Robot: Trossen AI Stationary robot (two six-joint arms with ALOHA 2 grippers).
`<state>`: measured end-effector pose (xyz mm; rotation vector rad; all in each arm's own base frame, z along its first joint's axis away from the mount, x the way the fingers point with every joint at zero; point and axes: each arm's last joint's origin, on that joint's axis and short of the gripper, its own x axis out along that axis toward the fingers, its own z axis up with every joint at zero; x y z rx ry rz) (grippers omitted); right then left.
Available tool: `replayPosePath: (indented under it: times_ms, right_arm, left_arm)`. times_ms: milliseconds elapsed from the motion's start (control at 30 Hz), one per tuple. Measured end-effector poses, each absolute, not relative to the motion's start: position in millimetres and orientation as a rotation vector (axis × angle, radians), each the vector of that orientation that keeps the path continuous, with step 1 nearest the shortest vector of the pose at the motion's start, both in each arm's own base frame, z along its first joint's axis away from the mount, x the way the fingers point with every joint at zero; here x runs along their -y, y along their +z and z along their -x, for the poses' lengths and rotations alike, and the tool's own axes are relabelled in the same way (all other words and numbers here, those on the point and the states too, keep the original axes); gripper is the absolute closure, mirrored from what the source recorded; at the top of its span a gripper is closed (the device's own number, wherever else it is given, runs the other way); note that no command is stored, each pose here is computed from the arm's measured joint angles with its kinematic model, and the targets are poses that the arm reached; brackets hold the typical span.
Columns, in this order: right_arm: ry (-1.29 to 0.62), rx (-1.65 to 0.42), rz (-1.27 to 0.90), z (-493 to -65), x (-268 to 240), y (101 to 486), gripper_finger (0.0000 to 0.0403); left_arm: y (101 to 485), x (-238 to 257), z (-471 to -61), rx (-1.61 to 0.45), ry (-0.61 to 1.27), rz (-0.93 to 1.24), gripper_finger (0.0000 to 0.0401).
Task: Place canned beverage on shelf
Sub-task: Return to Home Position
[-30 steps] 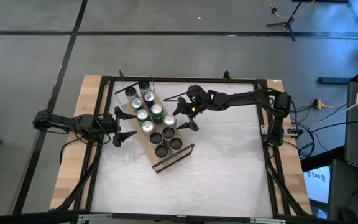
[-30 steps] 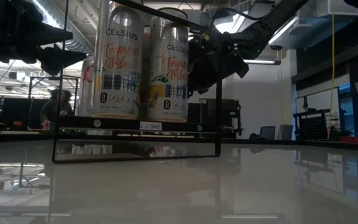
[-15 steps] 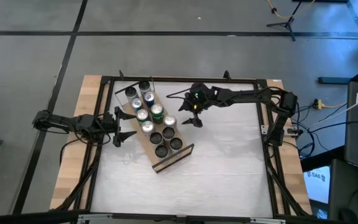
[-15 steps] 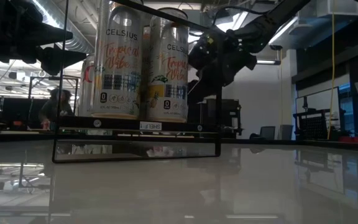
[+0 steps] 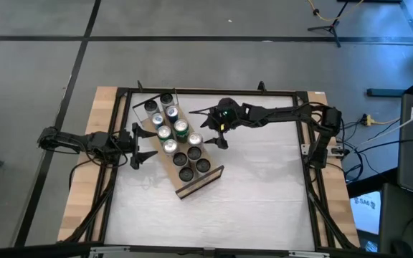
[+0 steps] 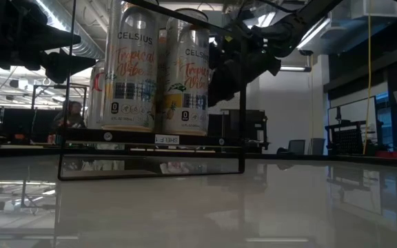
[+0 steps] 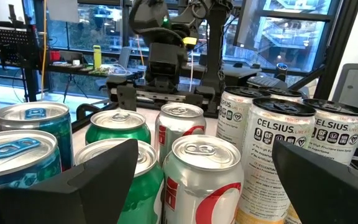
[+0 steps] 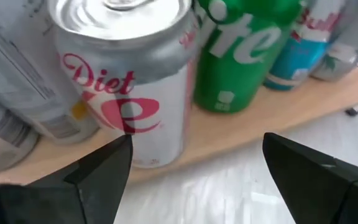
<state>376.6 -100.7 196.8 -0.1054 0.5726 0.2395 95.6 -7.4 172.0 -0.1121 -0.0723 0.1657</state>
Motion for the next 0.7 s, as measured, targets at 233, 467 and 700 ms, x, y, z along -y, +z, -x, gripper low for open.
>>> replayPosePath:
  times_ms: [233,467,700]
  right_arm:
    - [0.225,-0.524,0.152,-384,88,201,0.0047]
    - [0.196,-0.47,0.188,-389,83,206,0.0047]
    - [0.185,-0.478,0.18,-392,84,198,0.0047]
  left_arm:
    - [172,7,-96,0.072,0.166,0.112,0.0039]
    - [172,7,-96,0.073,0.165,0.112,0.0039]
    - [172,7,-96,0.073,0.166,0.112,0.0039]
